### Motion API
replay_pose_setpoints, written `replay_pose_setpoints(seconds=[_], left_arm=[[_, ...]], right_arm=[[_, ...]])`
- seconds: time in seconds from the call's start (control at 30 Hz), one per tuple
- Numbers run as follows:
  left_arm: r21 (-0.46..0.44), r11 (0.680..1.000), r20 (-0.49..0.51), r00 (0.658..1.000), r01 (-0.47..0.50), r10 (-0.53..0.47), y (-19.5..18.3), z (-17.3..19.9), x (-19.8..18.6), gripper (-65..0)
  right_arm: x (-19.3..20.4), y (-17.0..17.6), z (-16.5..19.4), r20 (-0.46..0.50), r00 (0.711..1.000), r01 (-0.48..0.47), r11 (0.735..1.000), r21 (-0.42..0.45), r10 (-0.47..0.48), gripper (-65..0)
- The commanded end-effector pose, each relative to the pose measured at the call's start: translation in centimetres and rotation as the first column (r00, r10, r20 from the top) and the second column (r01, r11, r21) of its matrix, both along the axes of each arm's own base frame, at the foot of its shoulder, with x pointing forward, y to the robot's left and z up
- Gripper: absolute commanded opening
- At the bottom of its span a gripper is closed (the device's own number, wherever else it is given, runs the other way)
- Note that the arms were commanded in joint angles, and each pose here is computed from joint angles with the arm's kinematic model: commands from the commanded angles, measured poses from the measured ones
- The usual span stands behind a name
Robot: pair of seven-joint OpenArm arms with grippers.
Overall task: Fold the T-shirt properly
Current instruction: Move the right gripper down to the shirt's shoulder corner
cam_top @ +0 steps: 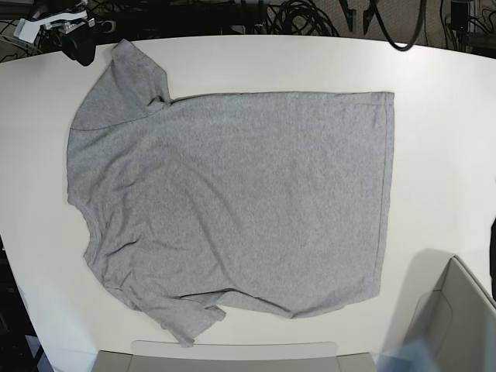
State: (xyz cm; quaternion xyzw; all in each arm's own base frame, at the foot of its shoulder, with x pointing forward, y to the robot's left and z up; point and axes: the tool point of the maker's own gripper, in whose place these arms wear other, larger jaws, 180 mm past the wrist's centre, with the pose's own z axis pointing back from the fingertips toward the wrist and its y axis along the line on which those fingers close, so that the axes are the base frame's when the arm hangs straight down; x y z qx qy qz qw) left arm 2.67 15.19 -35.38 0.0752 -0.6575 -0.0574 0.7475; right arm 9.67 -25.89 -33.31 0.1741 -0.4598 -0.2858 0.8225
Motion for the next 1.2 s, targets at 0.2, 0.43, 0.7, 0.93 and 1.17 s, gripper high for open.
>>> replay_pose_setpoints(seconds=[0.2, 0.43, 0.7, 0.93, 1.17], left_arm=[[0.006, 1.0, 0.034, 0.999, 0.008, -0.008, -0.1, 0.8, 0.0, -51.7], [0.004, 1.0, -0.008, 1.0, -0.002, 0.002, 0.1, 0.0, 0.4, -51.7], [0.004, 1.0, -0.009, 1.0, -0.003, 0.003, 0.1, 0.0, 0.4, -51.7], [0.004, 1.0, -0.011, 1.0, -0.003, 0.003, 0.1, 0.0, 0.4, -51.7], [0.004, 1.0, -0.011, 1.0, -0.003, 0.003, 0.1, 0.0, 0.4, -51.7]], right_arm=[[1.1, -0.6, -2.2, -0.03, 0.999, 0.044, 0.998, 0.054, -0.042, -36.7], [2.7, 1.7, -3.9, -0.004, 0.998, -0.067, 0.99, 0.125, 0.068, -36.7], [2.0, 3.6, -5.1, -0.03, 0.991, -0.121, 0.977, 0.173, 0.128, -36.8], [1.7, 1.7, -6.3, -0.038, 0.997, -0.058, 0.99, 0.131, 0.064, -36.8], [3.0, -1.2, -6.0, -0.003, 1.0, -0.011, 0.998, 0.065, 0.012, -36.8]])
